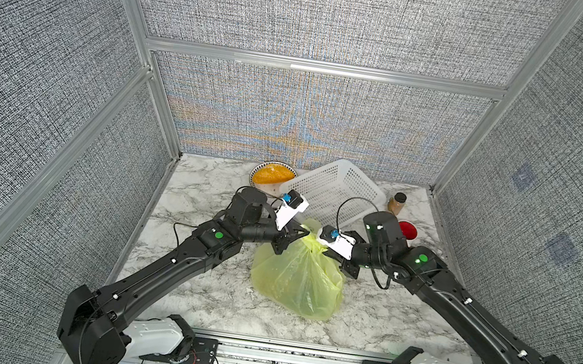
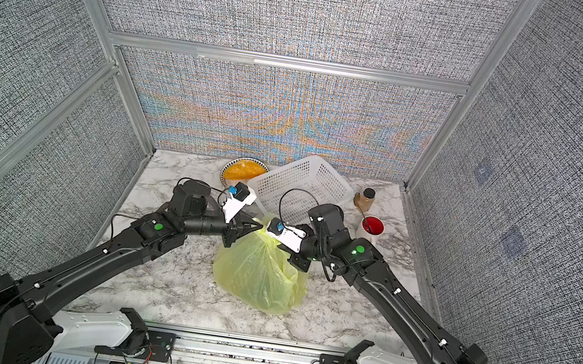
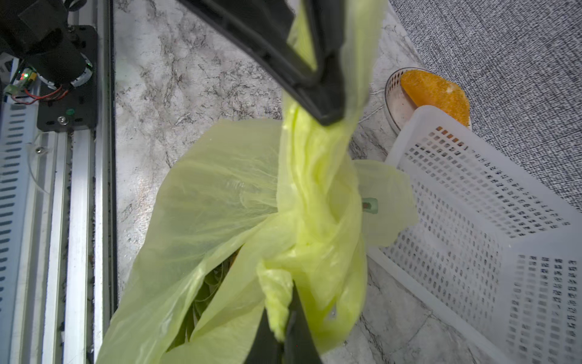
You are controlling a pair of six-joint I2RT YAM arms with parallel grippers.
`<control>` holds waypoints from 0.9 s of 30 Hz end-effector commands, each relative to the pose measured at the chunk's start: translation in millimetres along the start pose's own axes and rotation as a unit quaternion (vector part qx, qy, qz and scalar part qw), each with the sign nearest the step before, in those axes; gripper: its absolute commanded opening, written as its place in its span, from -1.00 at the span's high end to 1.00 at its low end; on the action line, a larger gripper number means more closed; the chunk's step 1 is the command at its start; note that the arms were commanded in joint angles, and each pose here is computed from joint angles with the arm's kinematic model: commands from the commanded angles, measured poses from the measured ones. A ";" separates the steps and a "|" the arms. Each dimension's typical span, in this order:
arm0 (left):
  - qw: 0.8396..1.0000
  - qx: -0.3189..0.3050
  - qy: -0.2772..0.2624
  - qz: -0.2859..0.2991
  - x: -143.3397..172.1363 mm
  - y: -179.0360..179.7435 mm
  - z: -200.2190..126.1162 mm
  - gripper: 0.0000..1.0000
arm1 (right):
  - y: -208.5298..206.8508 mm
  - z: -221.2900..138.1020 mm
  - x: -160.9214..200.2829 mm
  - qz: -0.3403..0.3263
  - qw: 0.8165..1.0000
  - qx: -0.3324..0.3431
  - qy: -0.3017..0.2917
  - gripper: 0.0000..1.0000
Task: Place the pineapple into a plastic bag & tie a knot
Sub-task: Cross the plastic bag at the center of the board.
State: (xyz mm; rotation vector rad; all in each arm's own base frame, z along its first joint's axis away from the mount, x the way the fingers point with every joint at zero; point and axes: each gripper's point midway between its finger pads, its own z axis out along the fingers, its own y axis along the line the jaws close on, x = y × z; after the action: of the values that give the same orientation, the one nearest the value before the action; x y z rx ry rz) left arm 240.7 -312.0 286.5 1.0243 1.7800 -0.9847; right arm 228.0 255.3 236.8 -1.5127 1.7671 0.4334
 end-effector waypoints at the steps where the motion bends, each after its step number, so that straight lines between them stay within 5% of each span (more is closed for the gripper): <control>1: 1.000 0.006 0.008 0.002 1.6 0.3 3.1 1.00 | 6.1 -0.1 -20.4 -0.010 0.999 -0.010 -0.051 1.00; 7: 1.000 0.013 0.021 -0.010 8.1 3.5 11.8 0.88 | 11.9 6.7 -23.4 0.010 0.996 -0.014 -0.086 1.00; 19: 0.993 0.045 0.092 0.058 40.7 0.8 18.7 -0.15 | 18.4 24.9 -2.5 0.030 0.996 -0.017 -0.084 1.00; 27: 0.984 0.048 0.129 0.110 47.1 16.5 24.6 -0.45 | 24.5 28.0 -4.5 0.036 0.994 -0.035 -0.097 1.00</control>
State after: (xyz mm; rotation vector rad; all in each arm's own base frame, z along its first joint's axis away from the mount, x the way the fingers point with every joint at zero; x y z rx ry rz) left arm 248.1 -320.0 235.2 1.3556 1.8218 -0.8645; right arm 215.3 277.9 210.4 -1.4160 1.7015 0.6233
